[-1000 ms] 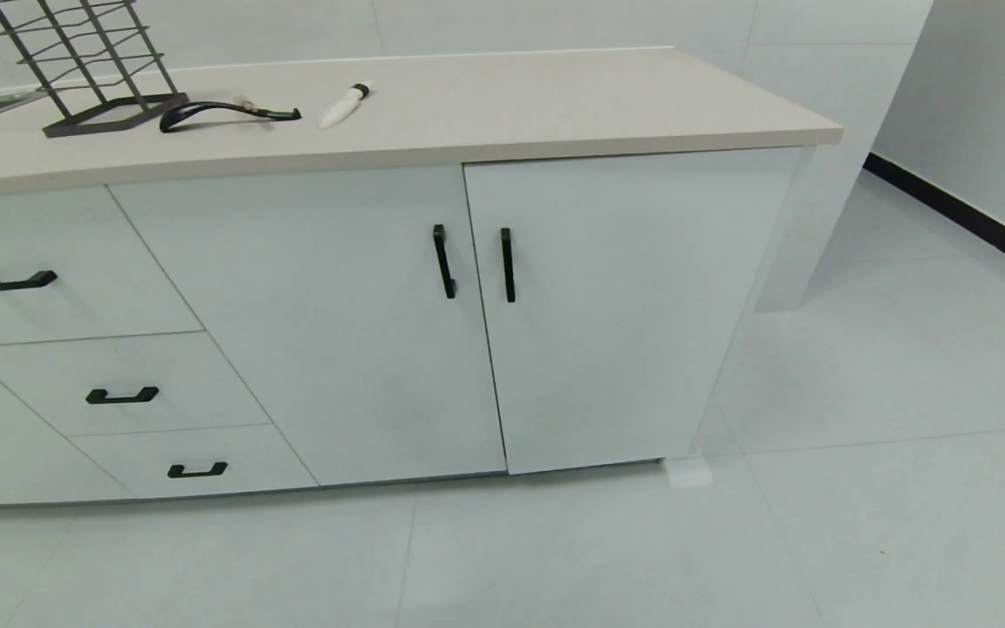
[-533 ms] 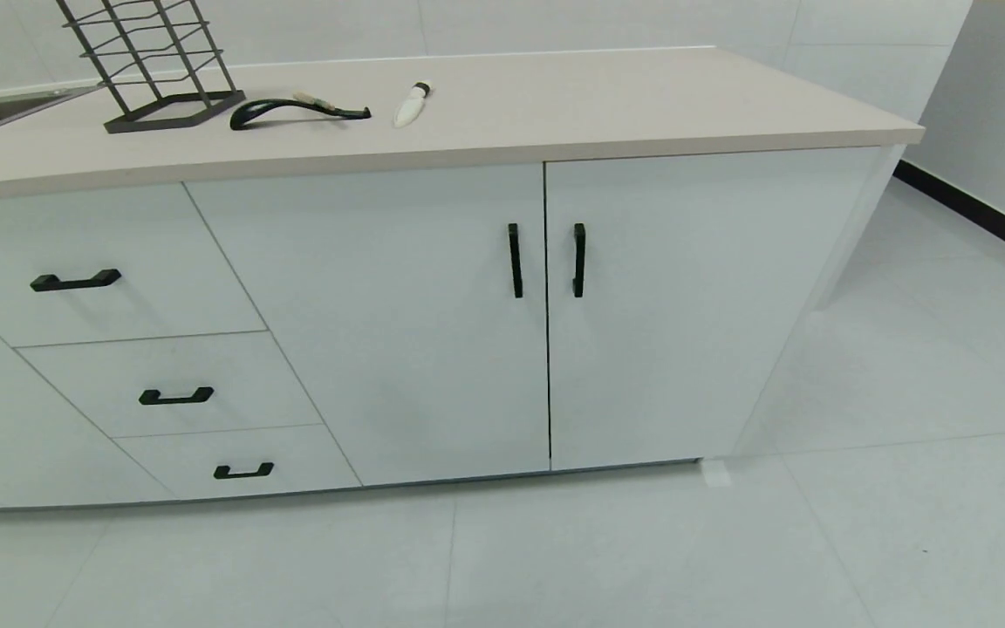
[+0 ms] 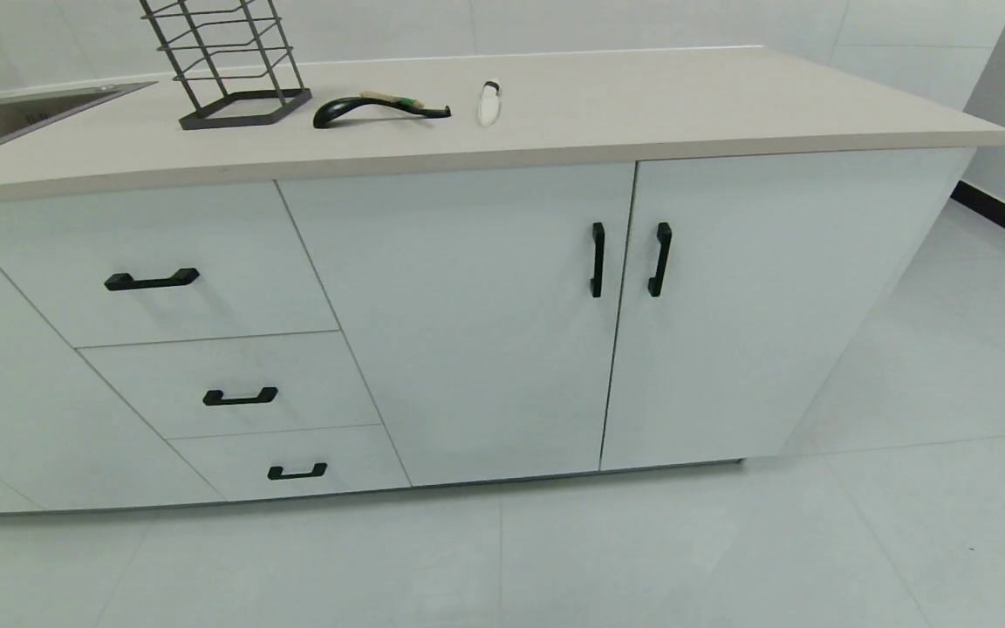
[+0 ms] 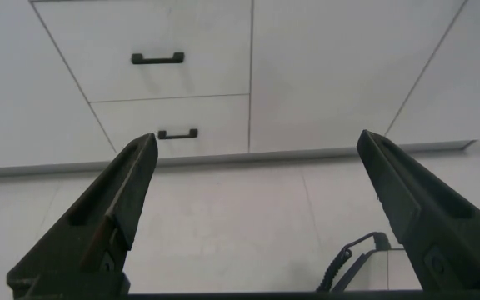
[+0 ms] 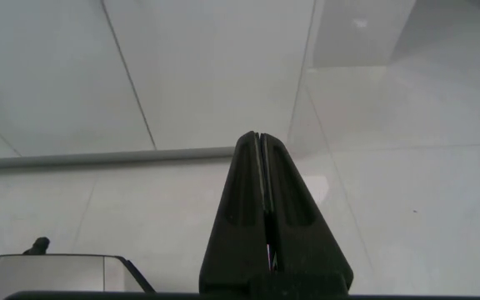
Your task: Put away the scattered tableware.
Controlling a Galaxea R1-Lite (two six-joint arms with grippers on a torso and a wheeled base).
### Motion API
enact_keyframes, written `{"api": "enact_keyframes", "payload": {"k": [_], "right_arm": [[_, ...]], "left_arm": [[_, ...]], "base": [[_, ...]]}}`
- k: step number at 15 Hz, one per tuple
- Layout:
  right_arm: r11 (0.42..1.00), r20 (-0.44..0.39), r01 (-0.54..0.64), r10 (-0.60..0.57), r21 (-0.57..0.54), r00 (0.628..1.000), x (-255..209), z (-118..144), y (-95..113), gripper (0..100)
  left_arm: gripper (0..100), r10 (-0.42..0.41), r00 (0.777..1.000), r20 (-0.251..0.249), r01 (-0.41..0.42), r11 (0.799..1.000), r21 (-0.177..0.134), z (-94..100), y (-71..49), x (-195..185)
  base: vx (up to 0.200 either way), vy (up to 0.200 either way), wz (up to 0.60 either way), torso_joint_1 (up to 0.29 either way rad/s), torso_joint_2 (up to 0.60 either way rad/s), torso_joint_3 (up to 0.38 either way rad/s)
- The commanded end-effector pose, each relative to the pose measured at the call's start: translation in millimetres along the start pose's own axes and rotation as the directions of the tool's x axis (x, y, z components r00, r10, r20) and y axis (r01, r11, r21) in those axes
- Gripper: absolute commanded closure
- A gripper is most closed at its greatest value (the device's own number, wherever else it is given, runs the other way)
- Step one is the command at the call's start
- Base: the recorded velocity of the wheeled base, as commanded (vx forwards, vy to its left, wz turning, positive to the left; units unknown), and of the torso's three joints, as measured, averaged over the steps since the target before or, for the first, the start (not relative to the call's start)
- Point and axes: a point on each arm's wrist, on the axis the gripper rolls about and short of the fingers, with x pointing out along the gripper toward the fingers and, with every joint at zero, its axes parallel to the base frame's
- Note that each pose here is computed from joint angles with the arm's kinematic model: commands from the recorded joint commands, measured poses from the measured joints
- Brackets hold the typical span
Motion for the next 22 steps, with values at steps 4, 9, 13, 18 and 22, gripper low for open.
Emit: {"api": "enact_keyframes", "payload": {"k": [4, 9, 13, 18, 22], "right_arm": [[1.0, -0.002, 0.001, -0.001, -0.004, 1.0, 0.2, 0.1, 0.0, 100], [1.0, -0.002, 0.001, -0.001, -0.006, 1.0, 0.2, 0.1, 0.0, 100], [1.0, -0.002, 0.001, -0.001, 0.0, 1.0, 0.2, 0.1, 0.0, 100], [1.0, -0.002, 0.001, -0.001, 0.0, 1.0, 0.2, 0.1, 0.0, 100], [1.0, -0.003, 0.002, -0.002, 0.002, 1.0, 0.2, 0.1, -0.1, 100]], "left_arm": [[0, 0.0, 1.0, 0.0, 0.0, 1.0, -0.001, 0.0, 0.0, 0.0], [0, 0.0, 1.0, -0.001, 0.0, 1.0, -0.001, 0.0, 0.0, 0.1], [0, 0.0, 1.0, 0.0, 0.0, 1.0, -0.004, 0.0, 0.0, 0.0], [0, 0.0, 1.0, 0.002, 0.0, 1.0, -0.013, 0.3, 0.0, 0.1], [0, 0.0, 1.0, 0.002, 0.0, 1.0, -0.013, 0.3, 0.0, 0.1]], "base": [[0.0, 0.0, 0.15, 0.001, 0.0, -0.001], [0.0, 0.0, 0.6, 0.0, 0.0, 0.003], [0.0, 0.0, 0.45, 0.003, 0.0, 0.004], [0.12, 0.12, 0.0, 0.0, 0.0, 0.002], [0.2, 0.2, 0.0, 0.0, 0.0, 0.006]]}}
